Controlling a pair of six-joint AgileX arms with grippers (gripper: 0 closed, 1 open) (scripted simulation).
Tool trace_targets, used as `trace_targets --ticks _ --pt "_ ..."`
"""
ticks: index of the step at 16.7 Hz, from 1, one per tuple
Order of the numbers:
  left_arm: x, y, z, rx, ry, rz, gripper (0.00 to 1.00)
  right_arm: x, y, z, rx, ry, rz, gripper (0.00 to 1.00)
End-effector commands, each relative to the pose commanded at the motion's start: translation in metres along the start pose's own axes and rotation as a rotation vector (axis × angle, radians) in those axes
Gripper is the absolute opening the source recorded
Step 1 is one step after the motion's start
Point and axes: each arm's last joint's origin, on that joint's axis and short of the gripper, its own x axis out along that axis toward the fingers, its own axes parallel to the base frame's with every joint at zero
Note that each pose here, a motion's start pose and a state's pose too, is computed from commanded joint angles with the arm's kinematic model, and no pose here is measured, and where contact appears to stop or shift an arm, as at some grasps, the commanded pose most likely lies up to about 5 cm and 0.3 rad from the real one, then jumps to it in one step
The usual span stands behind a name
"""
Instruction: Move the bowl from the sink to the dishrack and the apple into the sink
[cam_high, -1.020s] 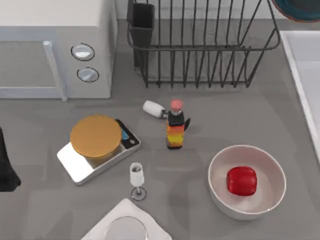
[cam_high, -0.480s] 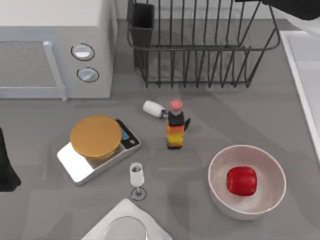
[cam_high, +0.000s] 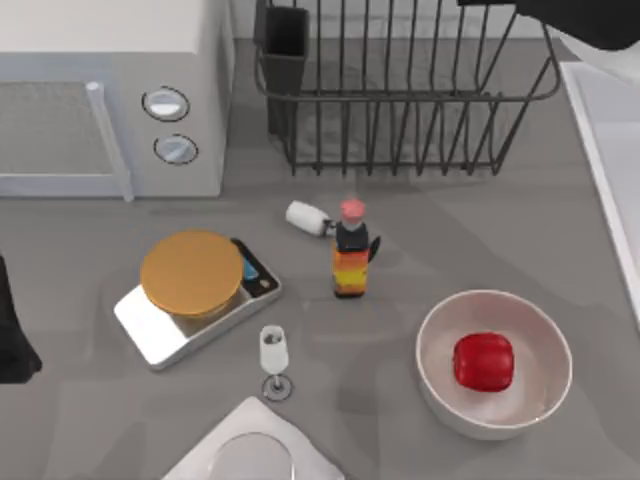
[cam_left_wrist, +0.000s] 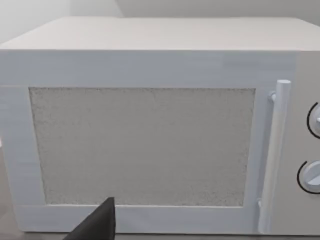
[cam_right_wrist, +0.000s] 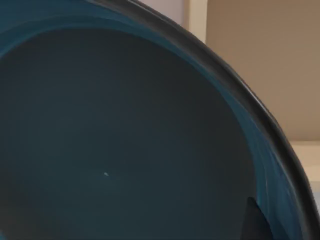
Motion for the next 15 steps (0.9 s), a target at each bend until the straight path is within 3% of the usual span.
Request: trace_targets --ticks 4,12,15 --pt "0.0 0.0 0.0 0.0 0.0 0.0 1.0 0.025 0.009 -0.033 -0.008 0.007 -0.012 0.0" --pt "0.0 0.0 0.0 0.0 0.0 0.0 1.0 0.09 0.01 -0.166 0.015 -0.016 -0.003 0.0" --pt "0.0 0.0 0.0 0.0 0.0 0.0 1.0 0.098 0.001 -0.195 0.005 -0.006 -0.001 0.0"
